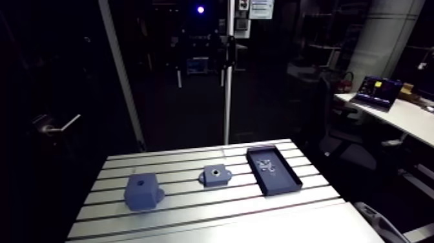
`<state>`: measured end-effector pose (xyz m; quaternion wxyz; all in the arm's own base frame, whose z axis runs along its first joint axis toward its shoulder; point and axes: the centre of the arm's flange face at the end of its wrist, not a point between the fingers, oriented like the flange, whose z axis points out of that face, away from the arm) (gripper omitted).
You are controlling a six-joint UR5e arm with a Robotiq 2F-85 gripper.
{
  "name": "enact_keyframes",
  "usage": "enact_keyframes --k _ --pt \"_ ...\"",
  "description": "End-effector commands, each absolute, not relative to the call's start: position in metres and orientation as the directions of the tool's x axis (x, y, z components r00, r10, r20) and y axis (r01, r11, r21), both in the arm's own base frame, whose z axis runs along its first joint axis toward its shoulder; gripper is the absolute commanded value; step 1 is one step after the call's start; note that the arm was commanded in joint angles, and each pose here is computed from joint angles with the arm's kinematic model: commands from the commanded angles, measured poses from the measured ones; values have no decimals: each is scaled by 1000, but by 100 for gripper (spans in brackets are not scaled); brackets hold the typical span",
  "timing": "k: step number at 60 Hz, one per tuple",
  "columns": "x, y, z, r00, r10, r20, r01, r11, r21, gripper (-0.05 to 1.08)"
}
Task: Pick up the bearing and press it into the housing until flush.
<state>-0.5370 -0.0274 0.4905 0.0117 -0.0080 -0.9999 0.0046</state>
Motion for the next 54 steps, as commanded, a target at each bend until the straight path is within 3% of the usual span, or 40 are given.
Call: enact_keyframes --k 1,54 --pt "-528 -37 501 -999 13 48 12 1000 -9 0" --pt "-526 -37 496 -999 14 38 14 1000 -8 0"
